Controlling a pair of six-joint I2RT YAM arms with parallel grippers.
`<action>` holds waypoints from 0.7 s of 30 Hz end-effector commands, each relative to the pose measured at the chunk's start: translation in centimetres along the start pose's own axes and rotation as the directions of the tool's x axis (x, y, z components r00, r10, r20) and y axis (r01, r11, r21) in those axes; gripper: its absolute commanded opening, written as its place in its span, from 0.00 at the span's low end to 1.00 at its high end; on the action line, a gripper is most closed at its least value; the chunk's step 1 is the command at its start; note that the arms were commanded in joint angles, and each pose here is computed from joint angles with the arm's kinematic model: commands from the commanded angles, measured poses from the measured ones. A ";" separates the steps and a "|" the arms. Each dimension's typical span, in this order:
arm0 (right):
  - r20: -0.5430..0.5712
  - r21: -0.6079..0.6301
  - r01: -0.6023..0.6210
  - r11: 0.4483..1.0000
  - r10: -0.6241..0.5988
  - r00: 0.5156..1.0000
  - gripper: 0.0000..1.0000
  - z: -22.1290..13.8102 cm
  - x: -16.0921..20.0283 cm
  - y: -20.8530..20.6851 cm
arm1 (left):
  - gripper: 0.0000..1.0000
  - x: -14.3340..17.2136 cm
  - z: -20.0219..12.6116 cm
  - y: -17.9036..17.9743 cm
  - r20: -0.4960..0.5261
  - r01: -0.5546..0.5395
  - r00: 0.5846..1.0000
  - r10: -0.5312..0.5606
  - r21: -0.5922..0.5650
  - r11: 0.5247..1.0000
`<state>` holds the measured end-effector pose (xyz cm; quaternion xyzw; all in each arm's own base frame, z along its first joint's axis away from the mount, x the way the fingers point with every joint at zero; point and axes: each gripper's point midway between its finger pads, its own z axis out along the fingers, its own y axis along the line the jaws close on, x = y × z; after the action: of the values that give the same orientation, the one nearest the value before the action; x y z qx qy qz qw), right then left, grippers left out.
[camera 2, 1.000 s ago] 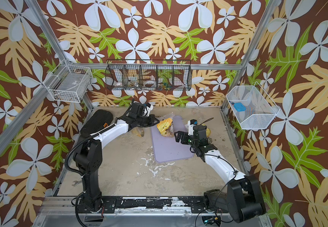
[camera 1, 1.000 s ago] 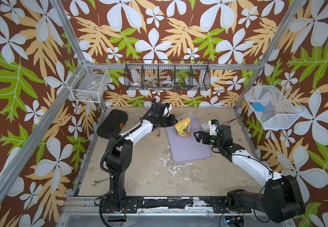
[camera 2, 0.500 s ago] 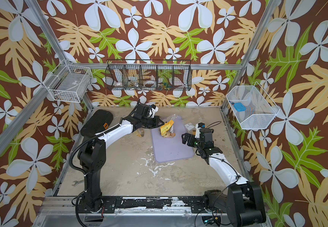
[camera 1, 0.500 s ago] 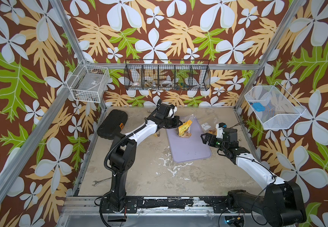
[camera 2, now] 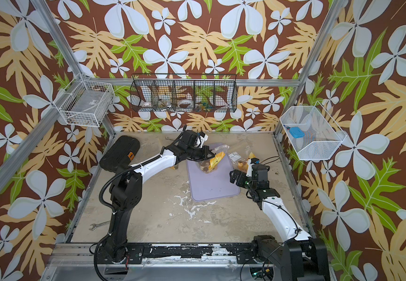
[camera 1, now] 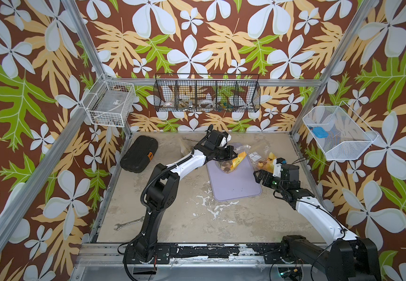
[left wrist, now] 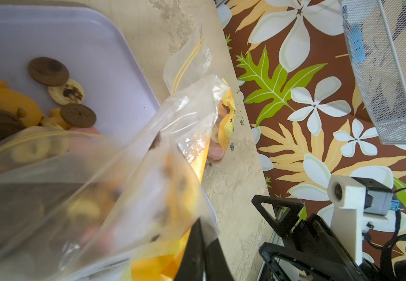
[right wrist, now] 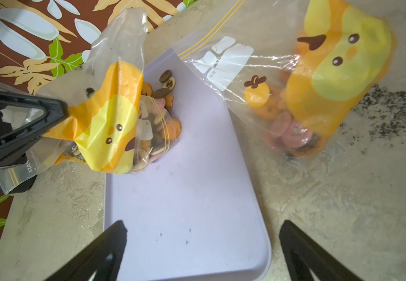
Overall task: Pour cookies out of the ziploc bag
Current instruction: 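Pour the cookies out of the ziploc bag onto the tray.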
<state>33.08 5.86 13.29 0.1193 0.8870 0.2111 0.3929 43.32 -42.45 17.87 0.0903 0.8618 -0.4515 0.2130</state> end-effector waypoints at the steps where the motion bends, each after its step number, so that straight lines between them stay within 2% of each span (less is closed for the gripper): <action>1: -0.009 0.005 0.007 1.000 -0.007 1.000 1.00 0.0 0.3 -0.2 | 0.00 -0.6 0.4 -1.2 0.011 0.002 1.000 -0.002 0.029 1.000; 13: -0.011 -0.002 0.006 1.000 -0.006 1.000 1.00 -0.3 0.5 -0.2 | 0.00 -2.4 1.3 -1.8 0.016 -0.036 0.999 0.036 0.005 0.999; 21: -0.006 0.008 0.007 1.000 -0.007 1.000 1.00 -0.8 0.5 -0.5 | 0.00 -3.1 2.3 -1.5 0.015 -0.006 1.000 0.006 0.030 1.000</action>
<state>32.29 5.40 13.17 0.1206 0.8883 0.2076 0.3915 46.14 -45.02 19.31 0.0952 0.8534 -0.4597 0.2265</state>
